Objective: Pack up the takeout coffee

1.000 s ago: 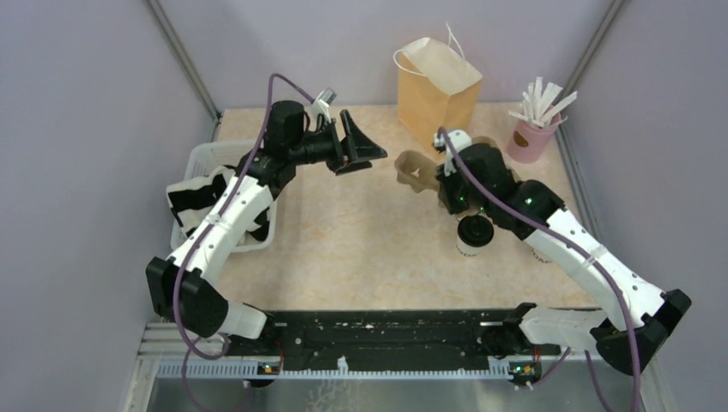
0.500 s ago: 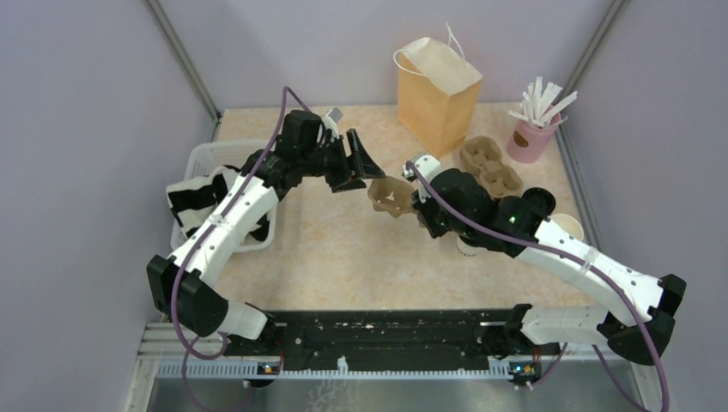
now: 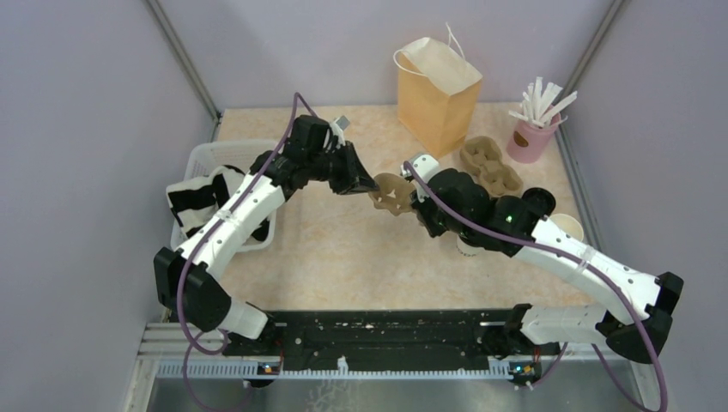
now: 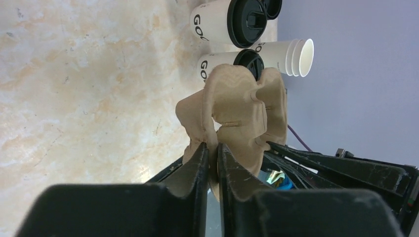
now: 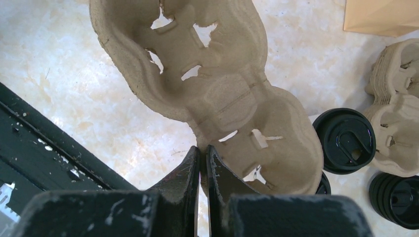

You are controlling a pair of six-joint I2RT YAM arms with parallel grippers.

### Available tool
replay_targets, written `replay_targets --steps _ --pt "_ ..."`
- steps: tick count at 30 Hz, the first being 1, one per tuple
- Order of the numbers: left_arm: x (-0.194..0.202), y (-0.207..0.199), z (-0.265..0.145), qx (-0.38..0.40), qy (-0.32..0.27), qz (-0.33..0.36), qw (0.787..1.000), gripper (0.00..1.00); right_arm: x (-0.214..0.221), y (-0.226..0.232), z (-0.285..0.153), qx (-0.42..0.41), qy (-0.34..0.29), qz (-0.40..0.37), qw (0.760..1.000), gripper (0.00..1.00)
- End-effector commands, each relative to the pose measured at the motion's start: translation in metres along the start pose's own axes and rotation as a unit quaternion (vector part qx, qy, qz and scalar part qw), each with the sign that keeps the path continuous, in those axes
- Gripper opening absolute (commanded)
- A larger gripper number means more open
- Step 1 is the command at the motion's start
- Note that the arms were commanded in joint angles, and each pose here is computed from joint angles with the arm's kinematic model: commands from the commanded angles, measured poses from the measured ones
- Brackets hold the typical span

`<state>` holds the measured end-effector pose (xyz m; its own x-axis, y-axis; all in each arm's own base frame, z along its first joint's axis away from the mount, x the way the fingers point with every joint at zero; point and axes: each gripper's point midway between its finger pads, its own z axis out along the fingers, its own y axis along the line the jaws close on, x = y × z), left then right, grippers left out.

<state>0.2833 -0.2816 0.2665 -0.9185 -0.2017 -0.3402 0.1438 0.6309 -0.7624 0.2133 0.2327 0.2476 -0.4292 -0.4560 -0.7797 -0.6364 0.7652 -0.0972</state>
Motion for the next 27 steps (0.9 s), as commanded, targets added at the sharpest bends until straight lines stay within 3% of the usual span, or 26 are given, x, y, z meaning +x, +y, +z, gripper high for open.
replay_targets --steps 1,3,4,5,7,9,15,18,27 --pt "-0.006 -0.014 -0.001 0.032 -0.012 0.028 0.999 0.11 -0.021 0.002 -0.006 -0.001 -0.036 0.008 0.999 0.0" --pt "-0.007 -0.017 -0.003 0.04 -0.017 0.036 0.998 0.0 -0.02 0.002 -0.008 -0.002 -0.033 0.016 0.999 0.0" --pt "-0.008 -0.019 -0.004 0.044 -0.021 0.042 0.998 0.0 -0.019 0.003 -0.01 -0.003 -0.03 0.022 0.999 0.08" --pt "-0.01 -0.022 -0.006 0.053 -0.028 0.052 0.997 0.0 -0.017 0.002 -0.012 -0.002 -0.028 0.032 0.999 0.26" --pt "-0.014 -0.03 -0.013 0.071 -0.047 0.071 0.994 0.0 -0.015 -0.001 -0.02 -0.001 -0.026 0.057 0.998 0.54" --pt "-0.017 -0.039 -0.021 0.092 -0.068 0.09 0.989 0.0 -0.016 -0.003 -0.029 -0.03 -0.017 0.096 0.995 0.67" --pt "-0.031 -0.056 -0.05 0.129 -0.148 0.134 0.971 0.0 -0.037 -0.025 -0.072 -0.099 -0.031 0.244 0.964 0.81" --pt "-0.038 -0.053 -0.061 0.106 -0.175 0.136 0.969 0.0 -0.043 -0.043 -0.082 -0.102 -0.033 0.292 0.95 0.81" --pt "-0.052 -0.017 -0.105 -0.03 -0.263 0.089 0.96 0.0 -0.079 -0.17 -0.046 0.033 -0.072 0.412 0.908 0.81"
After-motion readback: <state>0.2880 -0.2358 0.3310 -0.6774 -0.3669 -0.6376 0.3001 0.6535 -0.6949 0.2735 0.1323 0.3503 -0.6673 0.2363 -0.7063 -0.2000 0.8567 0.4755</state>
